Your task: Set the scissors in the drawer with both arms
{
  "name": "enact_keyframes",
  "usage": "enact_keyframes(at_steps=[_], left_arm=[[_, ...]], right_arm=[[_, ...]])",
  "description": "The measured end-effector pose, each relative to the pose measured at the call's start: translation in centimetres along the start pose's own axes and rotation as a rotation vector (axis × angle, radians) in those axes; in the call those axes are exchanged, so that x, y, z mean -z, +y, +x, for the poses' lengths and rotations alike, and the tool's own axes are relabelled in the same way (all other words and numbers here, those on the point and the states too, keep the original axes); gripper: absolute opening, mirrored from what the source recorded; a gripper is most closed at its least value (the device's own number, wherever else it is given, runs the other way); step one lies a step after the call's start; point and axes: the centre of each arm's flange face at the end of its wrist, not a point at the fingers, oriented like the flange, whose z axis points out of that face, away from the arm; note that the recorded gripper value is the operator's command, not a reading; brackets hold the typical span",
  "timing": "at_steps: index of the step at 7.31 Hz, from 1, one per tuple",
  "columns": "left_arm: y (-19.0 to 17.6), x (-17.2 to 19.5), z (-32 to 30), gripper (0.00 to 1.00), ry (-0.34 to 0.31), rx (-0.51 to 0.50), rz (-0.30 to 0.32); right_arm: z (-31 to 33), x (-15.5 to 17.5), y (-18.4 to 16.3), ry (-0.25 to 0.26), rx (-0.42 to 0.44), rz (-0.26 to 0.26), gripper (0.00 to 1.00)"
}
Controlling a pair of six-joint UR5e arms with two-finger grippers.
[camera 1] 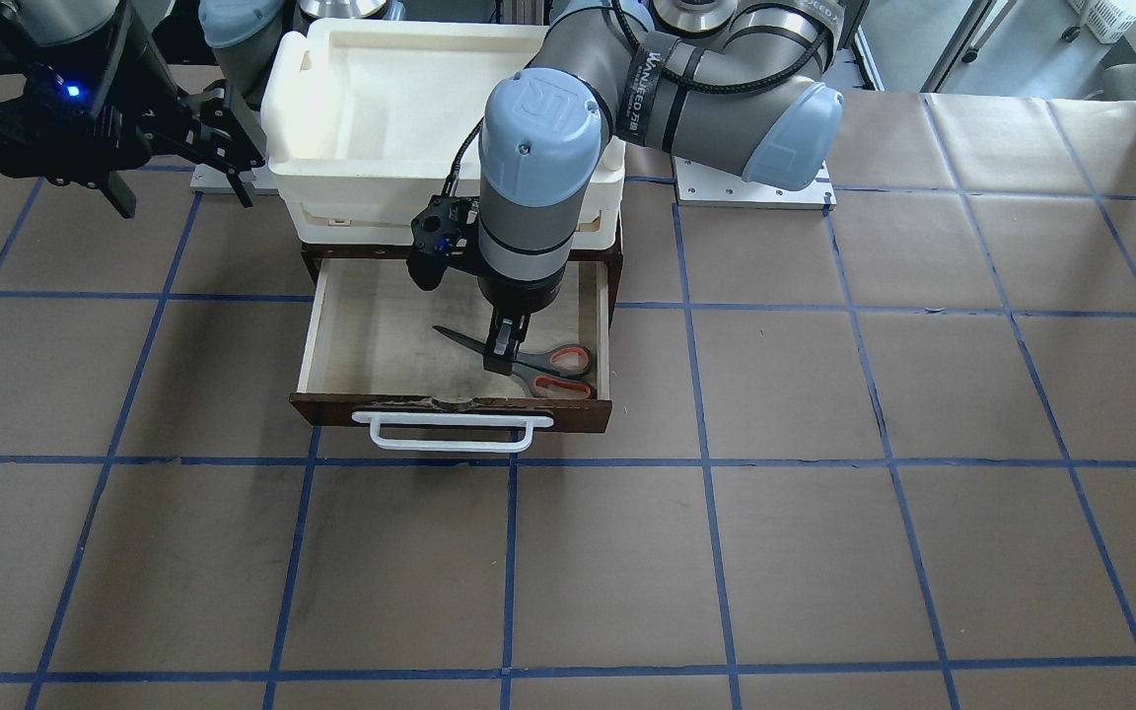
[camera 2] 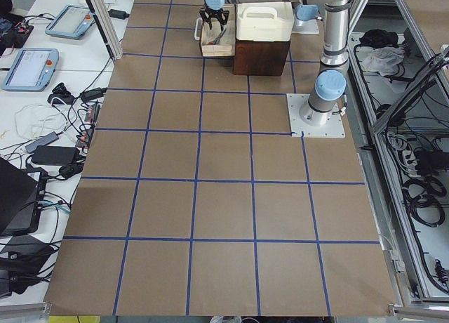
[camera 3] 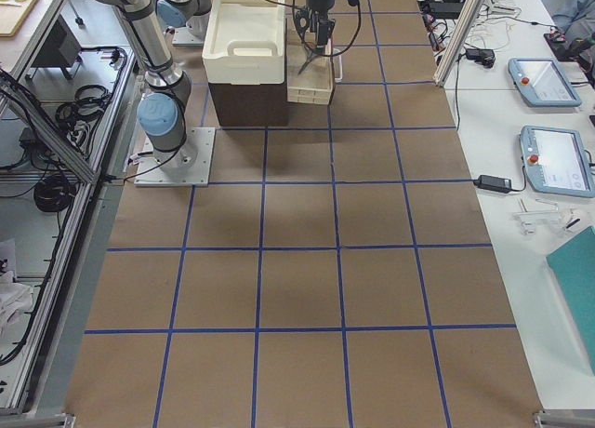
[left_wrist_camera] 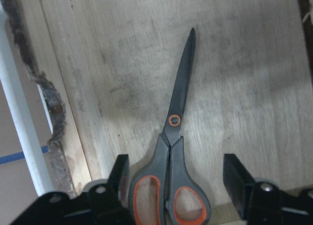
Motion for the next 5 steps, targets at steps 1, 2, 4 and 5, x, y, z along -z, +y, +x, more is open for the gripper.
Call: enact_keyframes(at_steps=[1,2,4,5], left_arm=[[0.0,0.4,0.1,0.97,-0.008,0.038,0.001],[0.1,1.3,0.2,0.97,-0.030,0.095,0.006],[1.3,4.5,-0.2,1.00,-0.112,0.389,0.035],[2.5,6.1,-0.3,1.00,-0.142,0.602,0.061]], right_arm=[[0.0,0.0,0.0,0.001,0.006,0.000,1.00],[0.0,0.0,0.0,0.003,0.009,0.000,1.00],[0.0,0.0,0.0,0.003,0.012,0.001,1.00],[0.0,0.0,0.0,0.003,0.012,0.001,1.00]])
